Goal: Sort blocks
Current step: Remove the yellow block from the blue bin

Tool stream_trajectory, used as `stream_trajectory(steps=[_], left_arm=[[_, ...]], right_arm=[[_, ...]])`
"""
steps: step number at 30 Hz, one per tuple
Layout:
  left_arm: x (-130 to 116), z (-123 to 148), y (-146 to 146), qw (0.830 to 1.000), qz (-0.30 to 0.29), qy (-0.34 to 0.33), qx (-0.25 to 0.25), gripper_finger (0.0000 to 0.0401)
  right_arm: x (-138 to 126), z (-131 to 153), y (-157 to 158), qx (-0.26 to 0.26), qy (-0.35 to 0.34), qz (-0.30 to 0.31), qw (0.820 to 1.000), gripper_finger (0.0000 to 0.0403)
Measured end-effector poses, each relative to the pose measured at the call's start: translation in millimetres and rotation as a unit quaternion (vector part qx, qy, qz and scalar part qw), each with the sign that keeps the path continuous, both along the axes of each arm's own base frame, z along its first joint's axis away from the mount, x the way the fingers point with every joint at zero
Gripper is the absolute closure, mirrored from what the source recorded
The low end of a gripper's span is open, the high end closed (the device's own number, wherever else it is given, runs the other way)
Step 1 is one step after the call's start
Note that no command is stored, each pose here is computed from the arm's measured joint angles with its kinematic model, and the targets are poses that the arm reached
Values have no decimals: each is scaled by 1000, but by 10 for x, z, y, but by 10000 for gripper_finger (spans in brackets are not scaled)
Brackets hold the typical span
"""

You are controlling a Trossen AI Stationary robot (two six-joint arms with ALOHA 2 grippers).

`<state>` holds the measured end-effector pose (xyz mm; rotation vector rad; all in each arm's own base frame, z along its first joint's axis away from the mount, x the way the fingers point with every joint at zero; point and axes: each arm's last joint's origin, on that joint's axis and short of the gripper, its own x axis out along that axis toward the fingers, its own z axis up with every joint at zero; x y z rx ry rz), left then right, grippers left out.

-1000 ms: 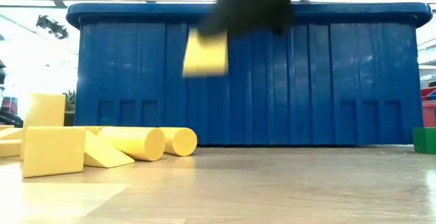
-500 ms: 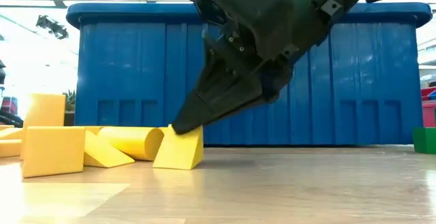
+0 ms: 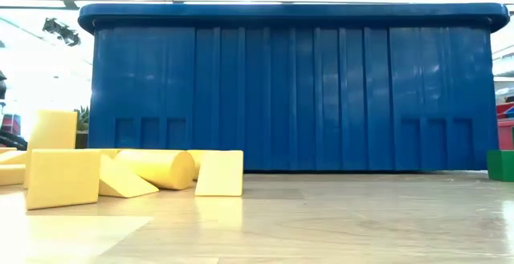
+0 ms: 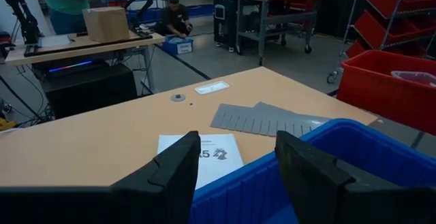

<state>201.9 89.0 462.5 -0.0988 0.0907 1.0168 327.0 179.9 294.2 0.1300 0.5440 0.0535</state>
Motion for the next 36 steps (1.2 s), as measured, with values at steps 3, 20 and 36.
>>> stream_trajectory(steps=[3, 20, 36], left_arm=[[0, 0, -1, 1000, 0, 0, 0, 198], [34, 57, 11, 999, 1, -46, 4, 199], [93, 35, 14, 995, -47, 58, 67, 199]], right_arm=[[-226, 387, -94, -16, -55, 12, 998, 296], [-933, 1419, -1202, -223, -191, -225, 929, 301], [-891, 1358, -2212, -299, -103, -313, 896, 242]])
